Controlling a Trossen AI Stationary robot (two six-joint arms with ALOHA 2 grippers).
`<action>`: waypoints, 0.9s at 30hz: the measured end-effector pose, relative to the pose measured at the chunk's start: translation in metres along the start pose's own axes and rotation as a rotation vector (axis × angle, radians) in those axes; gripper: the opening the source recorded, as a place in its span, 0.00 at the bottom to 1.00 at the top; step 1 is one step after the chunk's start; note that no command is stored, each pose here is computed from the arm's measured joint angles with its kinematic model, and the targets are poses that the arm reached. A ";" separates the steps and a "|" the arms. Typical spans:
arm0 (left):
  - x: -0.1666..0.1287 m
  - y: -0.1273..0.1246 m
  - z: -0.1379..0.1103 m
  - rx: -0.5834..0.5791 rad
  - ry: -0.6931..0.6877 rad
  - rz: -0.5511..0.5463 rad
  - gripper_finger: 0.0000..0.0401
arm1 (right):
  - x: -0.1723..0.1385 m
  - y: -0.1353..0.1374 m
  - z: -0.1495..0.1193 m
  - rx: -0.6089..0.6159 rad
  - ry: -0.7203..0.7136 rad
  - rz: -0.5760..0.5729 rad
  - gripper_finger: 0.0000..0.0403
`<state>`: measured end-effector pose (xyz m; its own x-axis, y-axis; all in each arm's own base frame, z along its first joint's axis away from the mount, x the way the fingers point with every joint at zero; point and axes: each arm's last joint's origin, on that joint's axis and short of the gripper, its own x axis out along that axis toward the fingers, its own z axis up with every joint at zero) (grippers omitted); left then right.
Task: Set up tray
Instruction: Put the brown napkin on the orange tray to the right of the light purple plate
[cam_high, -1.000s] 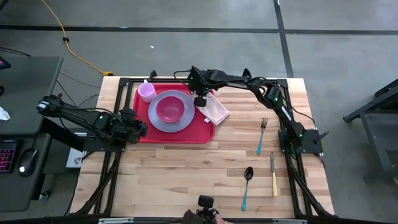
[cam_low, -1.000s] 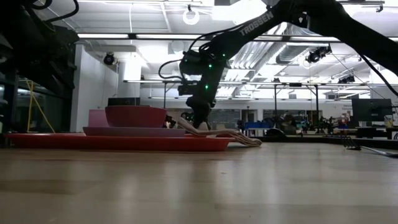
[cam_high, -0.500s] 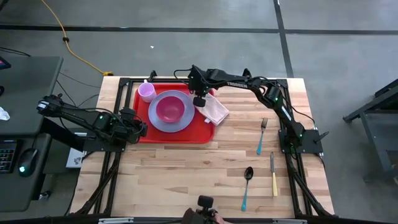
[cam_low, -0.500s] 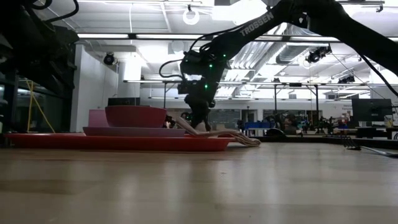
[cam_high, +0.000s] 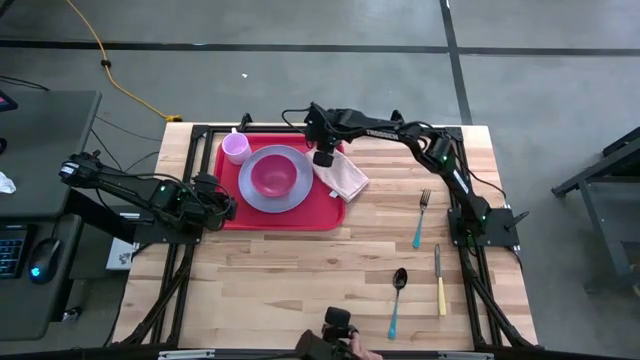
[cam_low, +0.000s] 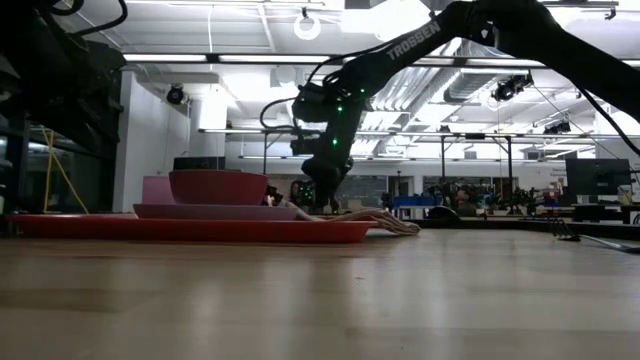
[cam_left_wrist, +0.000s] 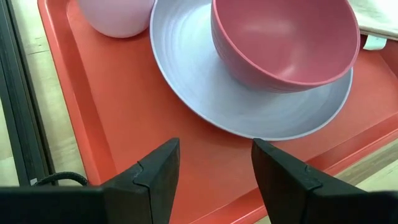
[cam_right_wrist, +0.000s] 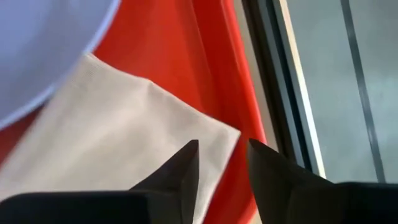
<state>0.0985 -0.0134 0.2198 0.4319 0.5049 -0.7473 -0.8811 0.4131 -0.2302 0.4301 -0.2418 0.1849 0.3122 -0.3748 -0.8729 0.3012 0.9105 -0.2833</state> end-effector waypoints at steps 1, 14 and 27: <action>0.000 0.000 0.000 0.000 0.001 0.000 0.57 | 0.000 -0.001 -0.001 0.001 0.007 -0.003 0.29; 0.000 0.000 -0.001 0.001 0.022 -0.003 0.57 | -0.059 -0.001 -0.012 0.041 0.111 0.157 0.30; 0.000 -0.003 0.000 0.035 0.018 -0.033 0.57 | -0.073 0.068 -0.027 -0.024 0.278 0.425 0.31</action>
<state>0.1015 -0.0149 0.2204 0.4569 0.4768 -0.7509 -0.8590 0.4559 -0.2331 0.4038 -0.1475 0.2187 0.1504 0.0868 -0.9848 0.1777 0.9776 0.1133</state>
